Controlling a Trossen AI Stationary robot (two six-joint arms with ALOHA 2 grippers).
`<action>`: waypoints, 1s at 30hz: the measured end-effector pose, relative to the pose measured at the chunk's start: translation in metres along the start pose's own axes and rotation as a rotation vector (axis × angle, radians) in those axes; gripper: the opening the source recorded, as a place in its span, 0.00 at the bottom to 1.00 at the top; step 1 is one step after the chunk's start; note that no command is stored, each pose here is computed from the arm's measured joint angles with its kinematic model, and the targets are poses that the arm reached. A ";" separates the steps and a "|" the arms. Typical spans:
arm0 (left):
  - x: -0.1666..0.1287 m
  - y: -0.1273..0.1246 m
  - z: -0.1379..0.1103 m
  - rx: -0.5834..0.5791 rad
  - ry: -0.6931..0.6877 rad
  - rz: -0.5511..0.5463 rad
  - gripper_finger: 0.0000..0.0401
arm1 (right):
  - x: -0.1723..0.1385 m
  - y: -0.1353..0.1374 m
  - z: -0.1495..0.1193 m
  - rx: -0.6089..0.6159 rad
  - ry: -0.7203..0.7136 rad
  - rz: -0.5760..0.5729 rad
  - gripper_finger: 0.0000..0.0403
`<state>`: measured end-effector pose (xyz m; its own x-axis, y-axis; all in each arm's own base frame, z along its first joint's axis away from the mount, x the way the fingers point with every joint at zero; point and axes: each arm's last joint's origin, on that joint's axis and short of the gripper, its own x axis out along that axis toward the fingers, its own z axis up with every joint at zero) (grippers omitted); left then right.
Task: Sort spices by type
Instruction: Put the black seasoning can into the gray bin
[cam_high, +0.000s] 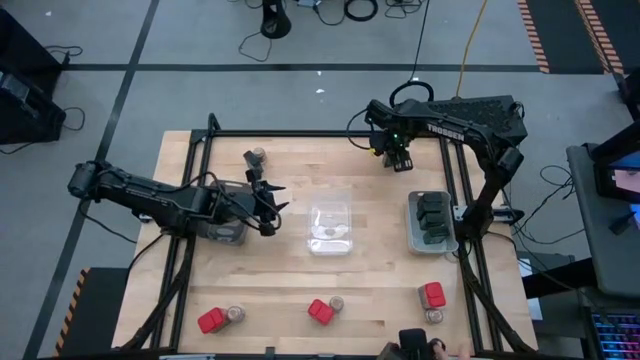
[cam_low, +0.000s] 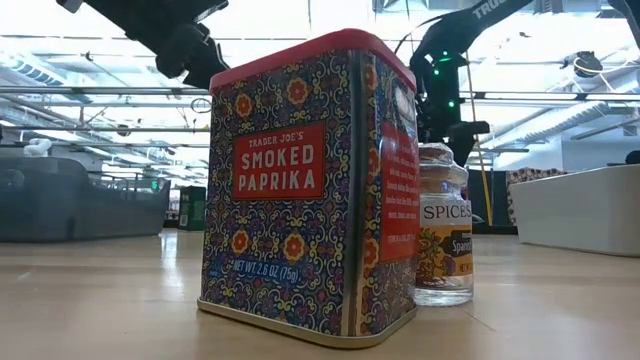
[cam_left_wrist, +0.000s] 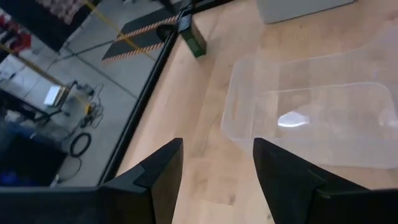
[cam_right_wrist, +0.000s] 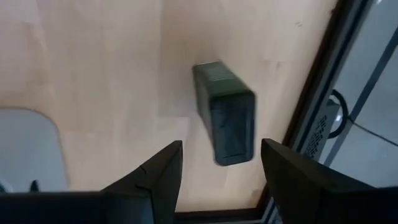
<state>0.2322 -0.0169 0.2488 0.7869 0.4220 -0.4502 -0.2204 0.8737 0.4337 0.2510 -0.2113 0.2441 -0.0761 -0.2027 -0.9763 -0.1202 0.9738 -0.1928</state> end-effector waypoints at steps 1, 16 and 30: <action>0.000 0.000 0.001 -0.003 -0.006 -0.004 0.50 | 0.001 -0.002 -0.001 0.005 -0.005 -0.005 0.50; 0.000 -0.001 -0.002 -0.064 0.015 -0.041 0.50 | 0.005 -0.017 -0.011 0.055 -0.105 0.043 0.50; 0.000 -0.001 -0.002 -0.064 0.013 -0.040 0.50 | 0.027 -0.019 -0.003 0.016 -0.073 0.099 0.50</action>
<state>0.2315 -0.0177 0.2469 0.7882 0.3889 -0.4770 -0.2254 0.9036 0.3642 0.2483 -0.2360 0.2214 -0.0145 -0.0983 -0.9951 -0.0994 0.9904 -0.0964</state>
